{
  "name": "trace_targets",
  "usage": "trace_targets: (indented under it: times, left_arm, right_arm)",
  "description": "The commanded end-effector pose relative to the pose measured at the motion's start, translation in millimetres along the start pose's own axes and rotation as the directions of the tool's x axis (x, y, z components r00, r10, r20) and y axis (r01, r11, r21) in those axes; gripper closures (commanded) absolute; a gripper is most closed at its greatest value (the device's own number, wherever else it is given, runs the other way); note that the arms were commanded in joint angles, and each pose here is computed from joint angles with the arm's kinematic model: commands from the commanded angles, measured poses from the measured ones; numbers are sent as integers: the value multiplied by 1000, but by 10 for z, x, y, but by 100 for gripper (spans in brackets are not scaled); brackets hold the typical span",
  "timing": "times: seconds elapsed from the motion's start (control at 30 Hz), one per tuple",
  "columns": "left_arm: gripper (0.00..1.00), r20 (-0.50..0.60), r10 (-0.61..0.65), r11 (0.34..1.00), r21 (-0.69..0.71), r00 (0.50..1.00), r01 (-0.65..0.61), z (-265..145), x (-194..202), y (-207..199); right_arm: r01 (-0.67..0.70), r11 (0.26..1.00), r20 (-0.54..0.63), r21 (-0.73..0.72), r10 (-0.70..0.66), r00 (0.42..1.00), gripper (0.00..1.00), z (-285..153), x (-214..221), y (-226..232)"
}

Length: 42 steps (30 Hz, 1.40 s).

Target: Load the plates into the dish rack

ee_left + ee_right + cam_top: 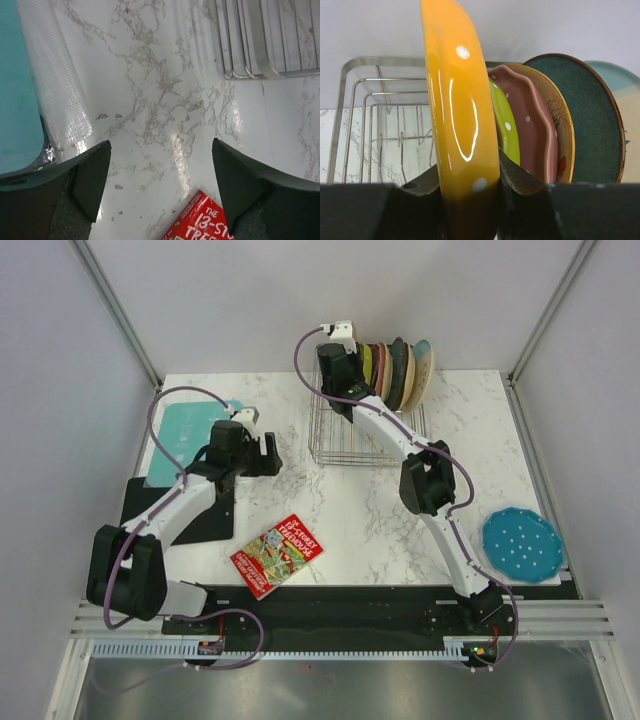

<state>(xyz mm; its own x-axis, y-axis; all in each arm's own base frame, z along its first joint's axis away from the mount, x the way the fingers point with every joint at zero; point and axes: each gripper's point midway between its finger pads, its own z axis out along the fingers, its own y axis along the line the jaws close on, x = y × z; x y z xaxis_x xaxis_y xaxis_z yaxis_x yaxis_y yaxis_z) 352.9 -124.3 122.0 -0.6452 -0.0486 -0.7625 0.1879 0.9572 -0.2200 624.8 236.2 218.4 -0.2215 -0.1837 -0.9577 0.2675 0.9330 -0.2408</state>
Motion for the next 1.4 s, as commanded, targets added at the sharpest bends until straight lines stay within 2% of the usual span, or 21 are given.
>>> trace_targets:
  times: [0.0,0.27,0.37,0.4,0.5,0.73,0.8,0.83,0.9,0.93,1.0,1.03,1.1,1.13,1.2,1.23,1.3,1.37]
  left_arm:
    - [12,63,-30,998,59,998,27,191,-446,-162]
    - [12,66,-94,991,99,993,87,563,-788,-281]
    - [12,51,-108,986,131,993,100,719,-864,-351]
    - [12,47,-108,985,141,993,100,753,-884,-377]
    - [12,48,-110,983,154,993,101,913,-973,-408]
    - [12,93,-92,978,197,991,73,1143,-1311,-506]
    - [12,98,-87,976,209,991,65,1216,-1365,-529]
    - [12,98,-86,973,223,991,62,1229,-1386,-556]
    - [13,104,-85,969,242,991,58,1282,-1451,-596]
    - [13,98,-86,962,268,991,57,1284,-1457,-645]
    - [14,96,-98,954,294,990,66,1299,-1499,-692]
    - [15,86,-105,948,310,991,73,1303,-1482,-727]
    - [19,66,-130,937,335,989,101,1312,-1445,-779]
    - [20,54,-142,933,341,988,116,1326,-1417,-789]
    - [26,41,-147,930,347,988,124,1353,-1352,-812]
    - [27,36,-147,929,349,988,126,1366,-1329,-818]
    - [29,29,-139,929,351,990,120,1377,-1274,-861]
    - [31,26,-119,932,348,993,102,1399,-1217,-904]
  right_arm:
    - [-115,993,70,33,113,991,100,43,-263,-114]
    - [-79,996,39,37,77,996,100,62,-81,-85]
    - [-75,996,35,40,74,997,85,69,-53,-81]
    - [-75,997,37,37,73,997,72,60,-63,-75]
    - [-71,997,42,33,70,997,53,22,-130,-106]
    - [-78,997,85,-22,79,993,39,-339,-566,-261]
    - [-126,992,102,-19,127,987,38,-513,-793,-438]
    - [-174,985,129,-13,174,976,37,-640,-1045,-644]
    - [-197,980,123,24,193,974,33,-690,-1073,-890]
    - [-226,974,142,31,220,965,31,-789,-1252,-1120]
    - [-204,976,94,77,196,976,21,-714,-1093,-1442]
    - [-220,972,96,86,211,973,18,-782,-1162,-1652]
    - [-136,985,9,105,136,991,12,-669,-799,-1916]
    - [-119,992,-8,50,119,993,12,-691,-783,-1992]
    - [-71,995,-122,64,78,990,14,-584,-383,-2311]
    - [-84,996,-143,17,86,986,15,-605,-341,-2370]
    - [-105,995,-248,1,102,963,17,-558,45,-2592]
    - [-138,988,-323,-76,106,940,26,-591,300,-2608]
